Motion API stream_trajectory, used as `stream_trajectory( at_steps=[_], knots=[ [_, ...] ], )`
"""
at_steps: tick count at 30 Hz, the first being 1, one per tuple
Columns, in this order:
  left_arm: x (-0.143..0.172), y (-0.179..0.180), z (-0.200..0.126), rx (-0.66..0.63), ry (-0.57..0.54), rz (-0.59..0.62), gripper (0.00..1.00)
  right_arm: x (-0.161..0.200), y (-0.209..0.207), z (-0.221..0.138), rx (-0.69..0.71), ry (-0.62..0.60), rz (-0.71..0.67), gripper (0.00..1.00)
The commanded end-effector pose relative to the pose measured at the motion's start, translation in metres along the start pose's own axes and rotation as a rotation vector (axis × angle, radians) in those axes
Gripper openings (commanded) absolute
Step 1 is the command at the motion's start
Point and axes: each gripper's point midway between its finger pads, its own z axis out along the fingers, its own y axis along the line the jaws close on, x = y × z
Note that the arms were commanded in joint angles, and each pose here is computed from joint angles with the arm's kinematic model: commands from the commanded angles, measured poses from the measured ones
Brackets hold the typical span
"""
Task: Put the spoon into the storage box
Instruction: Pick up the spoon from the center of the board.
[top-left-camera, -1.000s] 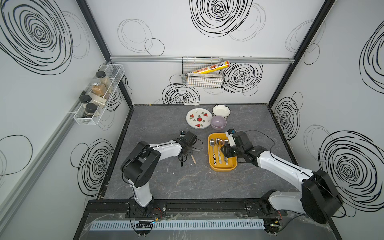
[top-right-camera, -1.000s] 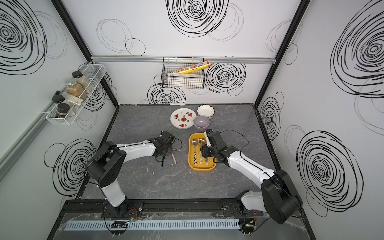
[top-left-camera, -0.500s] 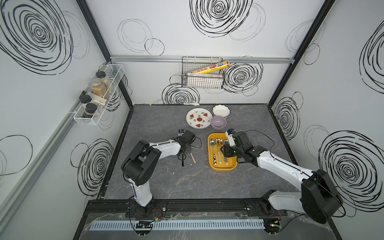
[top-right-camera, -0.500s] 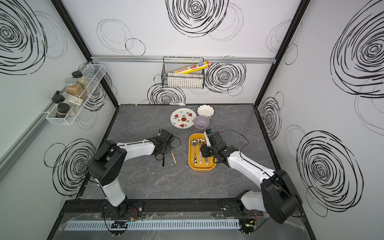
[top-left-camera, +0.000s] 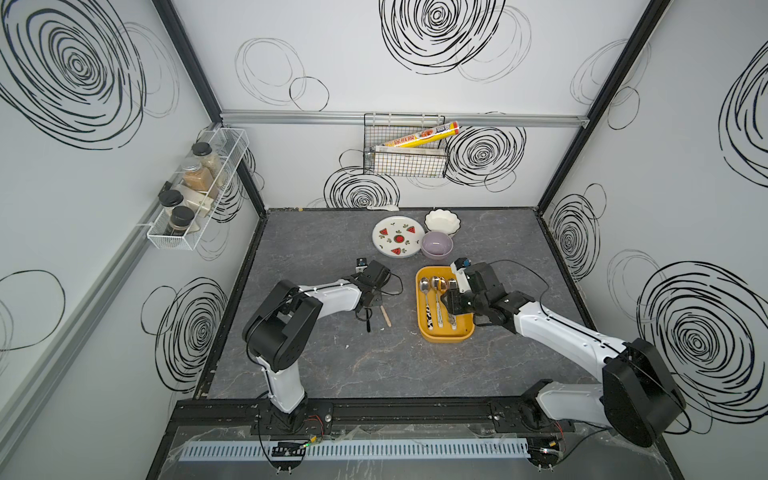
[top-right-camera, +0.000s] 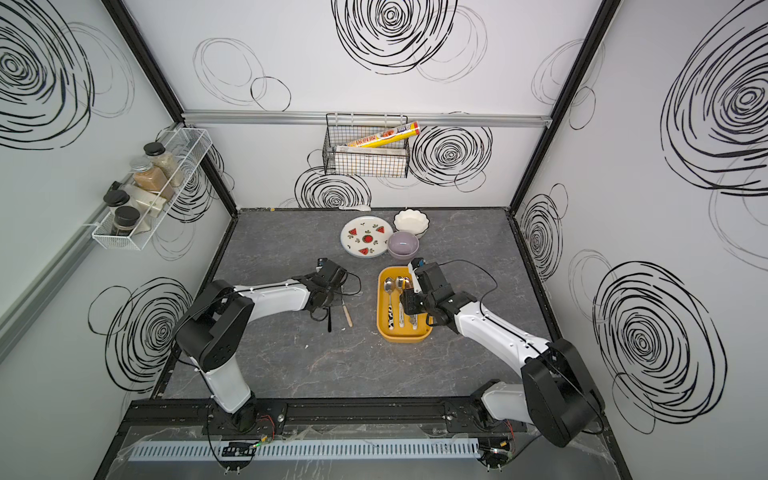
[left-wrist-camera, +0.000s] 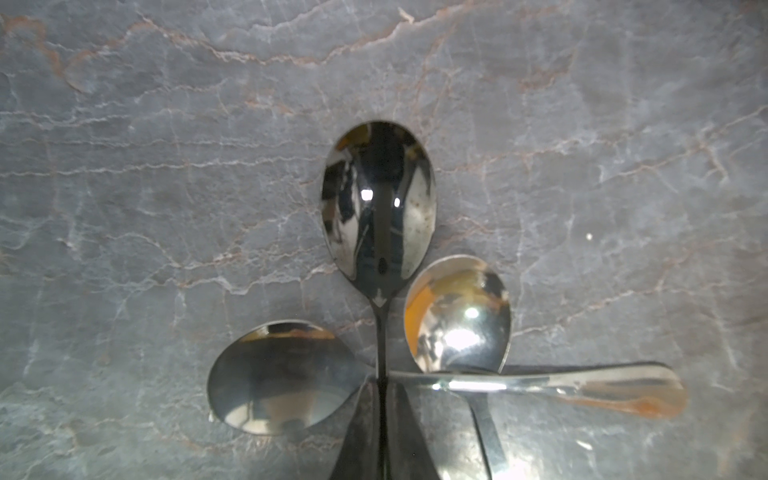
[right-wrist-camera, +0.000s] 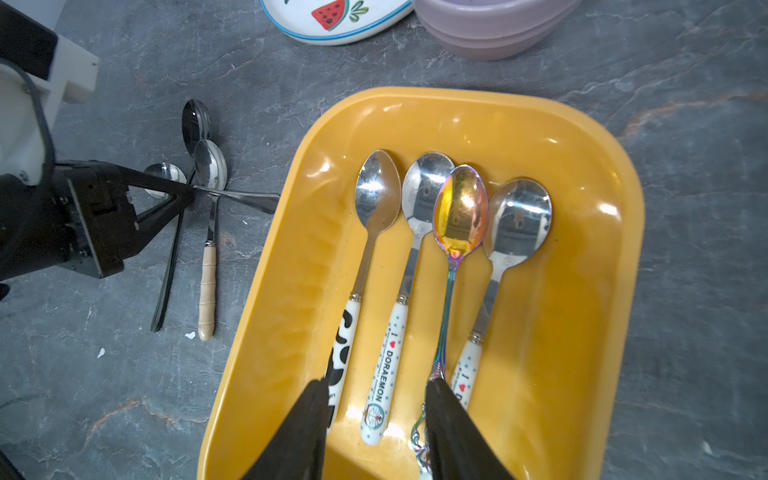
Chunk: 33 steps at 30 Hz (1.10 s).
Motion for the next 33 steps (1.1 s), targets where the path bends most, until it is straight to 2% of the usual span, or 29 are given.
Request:
stream_trajectory(
  at_steps=[1,15,19,25,33],
  knots=[
    [0.032,0.024,0.0,-0.057,0.106,0.018,0.0,-0.003,0.002,0.001,-0.008,-0.007,0.005,0.43],
    [-0.007,0.011,-0.063,0.053,-0.025,-0.031,0.0,-0.009,0.001,-0.006,0.0,-0.044,0.005,0.43],
    [-0.02,-0.002,-0.084,0.08,-0.057,-0.019,0.0,-0.015,-0.002,-0.013,0.021,-0.079,0.013,0.43],
    [-0.038,-0.06,-0.118,0.174,-0.108,0.015,0.0,-0.02,-0.029,-0.024,0.155,-0.159,0.052,0.43],
    [-0.04,-0.157,-0.142,0.26,-0.124,0.103,0.0,-0.03,-0.063,-0.058,0.314,-0.299,0.139,0.4]
  ],
)
